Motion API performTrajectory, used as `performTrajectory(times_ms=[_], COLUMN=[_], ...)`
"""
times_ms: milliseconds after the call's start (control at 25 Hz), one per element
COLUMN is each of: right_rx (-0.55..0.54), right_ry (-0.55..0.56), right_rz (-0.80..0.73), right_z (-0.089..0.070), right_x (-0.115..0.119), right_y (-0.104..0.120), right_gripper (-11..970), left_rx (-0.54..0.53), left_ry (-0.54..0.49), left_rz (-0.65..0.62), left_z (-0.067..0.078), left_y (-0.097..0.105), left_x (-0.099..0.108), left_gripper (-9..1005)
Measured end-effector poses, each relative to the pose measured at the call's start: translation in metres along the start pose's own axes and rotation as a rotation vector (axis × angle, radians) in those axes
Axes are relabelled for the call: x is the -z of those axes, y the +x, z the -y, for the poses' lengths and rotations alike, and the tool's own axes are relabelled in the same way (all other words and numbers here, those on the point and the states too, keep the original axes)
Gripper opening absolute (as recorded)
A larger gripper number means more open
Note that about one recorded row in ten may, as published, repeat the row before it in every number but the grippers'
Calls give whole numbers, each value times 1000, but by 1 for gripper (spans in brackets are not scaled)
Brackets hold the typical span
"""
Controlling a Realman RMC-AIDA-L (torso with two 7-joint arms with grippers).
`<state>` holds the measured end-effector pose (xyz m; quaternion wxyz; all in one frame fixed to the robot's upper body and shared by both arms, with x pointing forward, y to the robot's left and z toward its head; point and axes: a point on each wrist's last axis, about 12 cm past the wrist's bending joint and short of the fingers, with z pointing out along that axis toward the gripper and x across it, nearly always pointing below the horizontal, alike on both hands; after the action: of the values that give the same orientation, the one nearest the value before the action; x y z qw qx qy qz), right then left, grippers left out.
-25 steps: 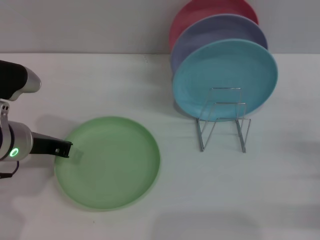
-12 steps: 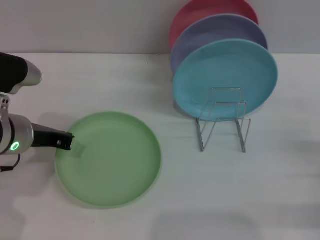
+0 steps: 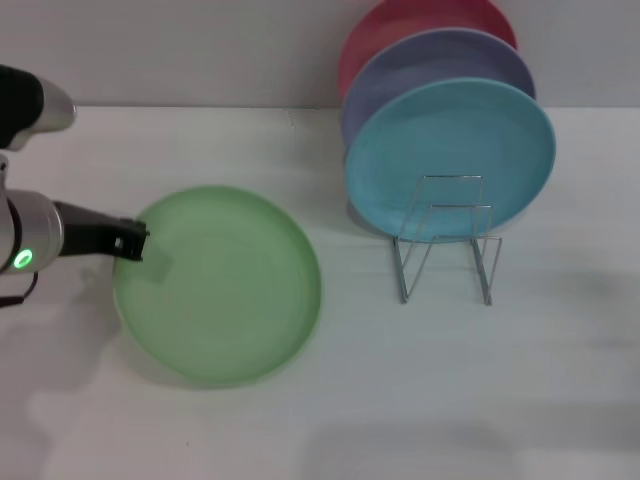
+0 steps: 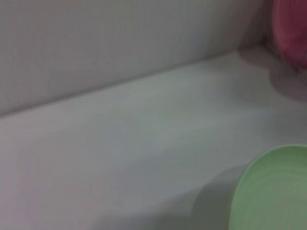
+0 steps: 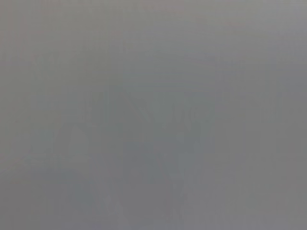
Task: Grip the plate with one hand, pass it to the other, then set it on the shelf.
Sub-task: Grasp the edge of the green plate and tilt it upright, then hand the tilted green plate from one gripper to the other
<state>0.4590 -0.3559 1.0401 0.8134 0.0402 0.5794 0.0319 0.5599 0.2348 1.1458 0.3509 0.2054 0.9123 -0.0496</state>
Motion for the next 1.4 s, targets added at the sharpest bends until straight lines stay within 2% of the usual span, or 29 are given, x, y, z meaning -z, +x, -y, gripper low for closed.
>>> performTrajectory(times_ms=[160,320,440,560,640,720,920,1080,1120,1160,1400], right_rx=[-8,-108,-182,-228,-247,-251,-197,-185,-153,-153,-66], right_ry=[-58,-150,-289,-449,-532,-605,-694,-772,-792,-792,-832], right_rz=[95,188,227,176,78,-79,-313,-490,-600,-600,-890], right_z=[-6,-12,-25,-45,-61,-83,-129,-162,-178,-178,-210], right_x=[-8,-25,-51,-89,-114,-146,-198,-218,-224,-224,-232], right_y=[-12,-27,-41,-58,-70,-86,-124,-145,-149,-149,-142], right_gripper=[824,824,824,823,823,823,823,823,823,823,821], left_rx=[-12,-23,-34,-41,-42,-45,-66,-86,-90,-94,-112], left_ry=[-19,-28,-34,-37,-37,-41,-47,-41,-39,-37,-23], left_rz=[65,111,136,155,163,176,227,263,269,274,292], left_z=[-3,-3,-3,-3,-3,-3,1,8,9,11,19], left_y=[-9,-17,-21,-24,-25,-27,-29,-30,-31,-31,-32], left_x=[6,12,15,16,16,17,23,27,27,27,28], left_gripper=[35,34,34,34,34,34,34,34,35,35,35])
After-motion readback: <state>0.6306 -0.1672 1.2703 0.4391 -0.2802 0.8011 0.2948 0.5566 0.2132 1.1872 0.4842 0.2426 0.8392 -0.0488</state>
